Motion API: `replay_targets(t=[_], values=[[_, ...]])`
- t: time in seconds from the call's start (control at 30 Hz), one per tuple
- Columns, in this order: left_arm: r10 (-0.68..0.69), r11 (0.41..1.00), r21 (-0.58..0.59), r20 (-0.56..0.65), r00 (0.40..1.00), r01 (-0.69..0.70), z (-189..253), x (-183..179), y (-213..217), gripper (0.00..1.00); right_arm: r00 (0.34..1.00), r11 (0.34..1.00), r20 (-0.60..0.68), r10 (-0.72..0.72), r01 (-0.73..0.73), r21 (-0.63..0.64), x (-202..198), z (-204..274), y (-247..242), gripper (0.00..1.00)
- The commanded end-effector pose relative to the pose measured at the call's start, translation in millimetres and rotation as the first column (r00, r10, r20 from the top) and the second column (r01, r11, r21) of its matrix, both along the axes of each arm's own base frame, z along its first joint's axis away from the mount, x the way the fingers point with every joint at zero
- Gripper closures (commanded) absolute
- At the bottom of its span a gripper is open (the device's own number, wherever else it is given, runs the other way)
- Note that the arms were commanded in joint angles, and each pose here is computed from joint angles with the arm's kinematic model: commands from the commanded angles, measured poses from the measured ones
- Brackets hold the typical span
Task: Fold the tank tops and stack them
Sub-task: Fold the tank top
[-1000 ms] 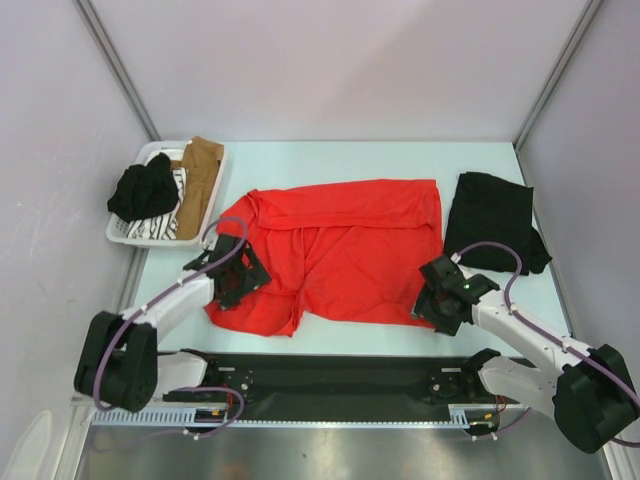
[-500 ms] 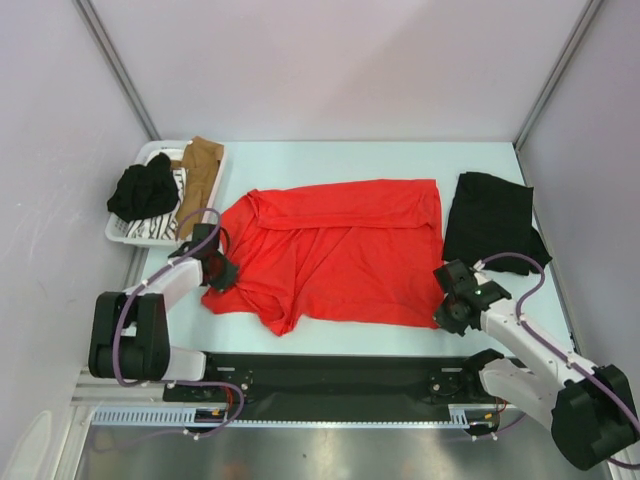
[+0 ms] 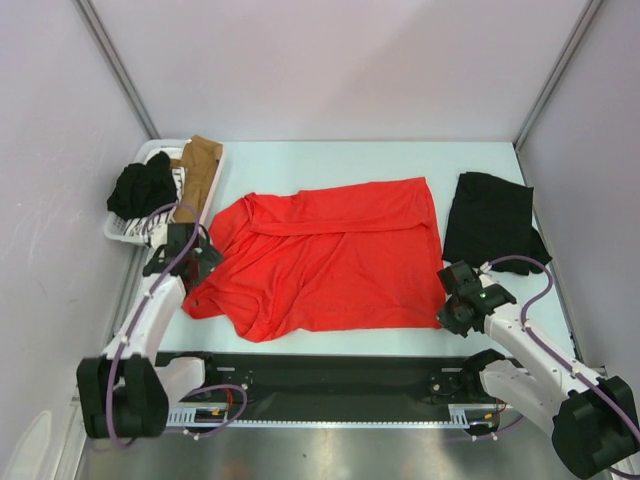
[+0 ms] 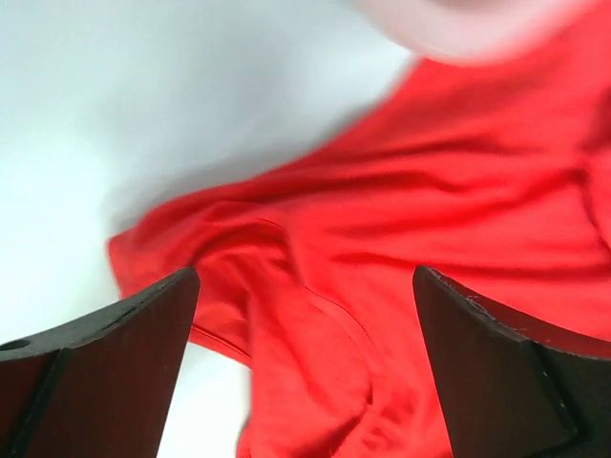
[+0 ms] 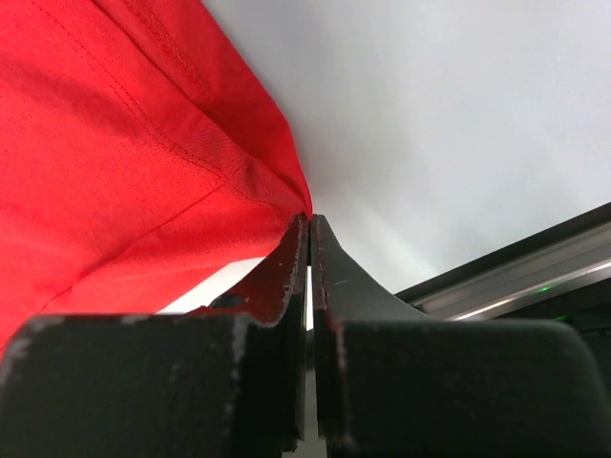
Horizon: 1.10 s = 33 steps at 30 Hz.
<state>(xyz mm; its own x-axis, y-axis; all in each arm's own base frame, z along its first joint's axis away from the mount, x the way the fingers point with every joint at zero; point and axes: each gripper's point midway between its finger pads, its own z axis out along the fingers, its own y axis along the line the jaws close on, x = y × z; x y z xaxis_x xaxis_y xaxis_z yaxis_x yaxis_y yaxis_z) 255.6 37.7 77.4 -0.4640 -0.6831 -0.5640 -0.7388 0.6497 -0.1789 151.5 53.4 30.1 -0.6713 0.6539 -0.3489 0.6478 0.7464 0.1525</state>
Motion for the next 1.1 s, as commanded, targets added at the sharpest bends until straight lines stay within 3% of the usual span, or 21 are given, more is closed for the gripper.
replay_targets(t=[0.0,0.17,0.3,0.4,0.47,0.63,0.97,1.0,1.07], values=[[-0.22,0.975,0.021,0.069,0.973,0.219,25,-6,-42,0.0,1.0,0.999,0.011,-0.029,0.03,-0.028,0,2,-7,1.0],[-0.41,0.905,-0.079,0.092,0.907,0.418,24,-39,-115,0.06,1.0,0.999,0.01,-0.027,0.027,-0.024,0,5,-6,1.0],[-0.381,0.909,-0.193,-0.029,0.924,0.369,-5,-80,-128,0.12,0.999,0.999,0.023,-0.03,0.03,-0.029,3,11,-7,1.0],[-0.373,0.909,-0.219,-0.043,0.927,0.356,-16,-89,-131,0.15,0.999,1.0,0.029,-0.025,0.025,-0.019,5,11,-5,1.0],[-0.383,0.907,-0.206,-0.043,0.923,0.367,-22,-87,-130,0.21,0.999,1.0,0.031,-0.023,0.023,-0.01,5,11,-3,1.0],[-0.432,0.889,-0.202,-0.075,0.899,0.411,-32,-84,-137,0.5,0.999,1.0,0.025,-0.024,0.024,-0.013,4,7,-4,1.0],[-0.476,0.864,-0.249,-0.119,0.871,0.438,-54,-98,-147,0.51,0.999,0.999,0.036,-0.027,0.027,-0.017,5,10,-6,1.0],[-0.482,0.86,-0.252,-0.117,0.868,0.444,-54,-98,-149,0.64,0.999,0.999,0.035,-0.028,0.029,-0.018,5,10,-7,1.0],[-0.489,0.856,-0.257,-0.114,0.865,0.449,-53,-99,-150,0.79,0.999,0.999,0.037,-0.027,0.028,-0.019,5,10,-7,1.0]])
